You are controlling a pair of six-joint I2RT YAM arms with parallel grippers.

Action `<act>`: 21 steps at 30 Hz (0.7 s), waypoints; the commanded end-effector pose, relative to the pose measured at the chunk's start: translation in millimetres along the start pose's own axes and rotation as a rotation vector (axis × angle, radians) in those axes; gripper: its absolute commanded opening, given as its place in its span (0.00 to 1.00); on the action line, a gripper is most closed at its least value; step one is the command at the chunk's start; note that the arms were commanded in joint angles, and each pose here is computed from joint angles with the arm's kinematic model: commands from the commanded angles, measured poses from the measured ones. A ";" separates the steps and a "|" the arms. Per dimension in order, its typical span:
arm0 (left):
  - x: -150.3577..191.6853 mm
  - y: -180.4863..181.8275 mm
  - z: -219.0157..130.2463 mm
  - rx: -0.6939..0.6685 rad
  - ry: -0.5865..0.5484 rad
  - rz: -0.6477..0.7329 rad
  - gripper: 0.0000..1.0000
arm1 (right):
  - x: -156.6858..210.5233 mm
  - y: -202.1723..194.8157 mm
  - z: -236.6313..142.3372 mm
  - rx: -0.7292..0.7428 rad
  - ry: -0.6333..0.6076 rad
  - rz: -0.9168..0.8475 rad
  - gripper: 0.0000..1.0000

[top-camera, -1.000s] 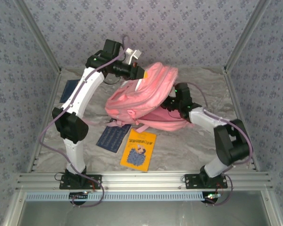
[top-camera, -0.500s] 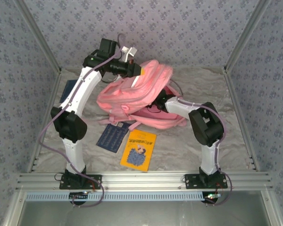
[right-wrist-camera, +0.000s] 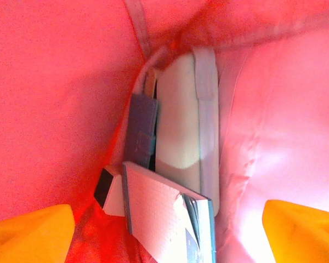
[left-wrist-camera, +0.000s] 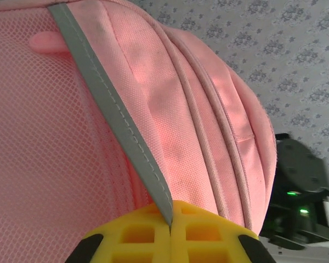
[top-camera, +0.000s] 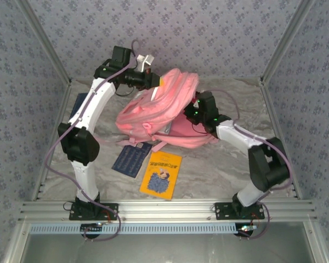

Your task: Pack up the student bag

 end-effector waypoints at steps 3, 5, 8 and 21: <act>-13.5 -24.3 -15.3 -0.047 -0.094 0.104 0.00 | -1.1 -31.1 -54.9 0.264 -0.115 -0.089 0.87; -12.4 -20.8 -5.1 -0.101 -0.082 0.106 0.00 | -0.6 -41.3 -76.2 0.339 -0.173 -0.095 0.86; -6.5 -15.6 17.3 -0.165 -0.057 0.110 0.00 | 0.3 -52.1 -108.4 0.420 -0.272 -0.114 0.84; 38.5 8.1 63.6 -0.274 0.030 0.042 0.39 | 17.4 -33.9 -192.2 0.413 -0.313 -0.286 0.86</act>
Point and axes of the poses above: each hand's point on the last joint's axis, 136 mm out from that joint toward the fingers, its own z axis out along the fingers, its own y axis along the line the jaws close on, x = y × z, the point moved 6 cm from there along -z, back along the fingers, and after that the axes turned 3 degrees about -z, right-handed, at the moved point
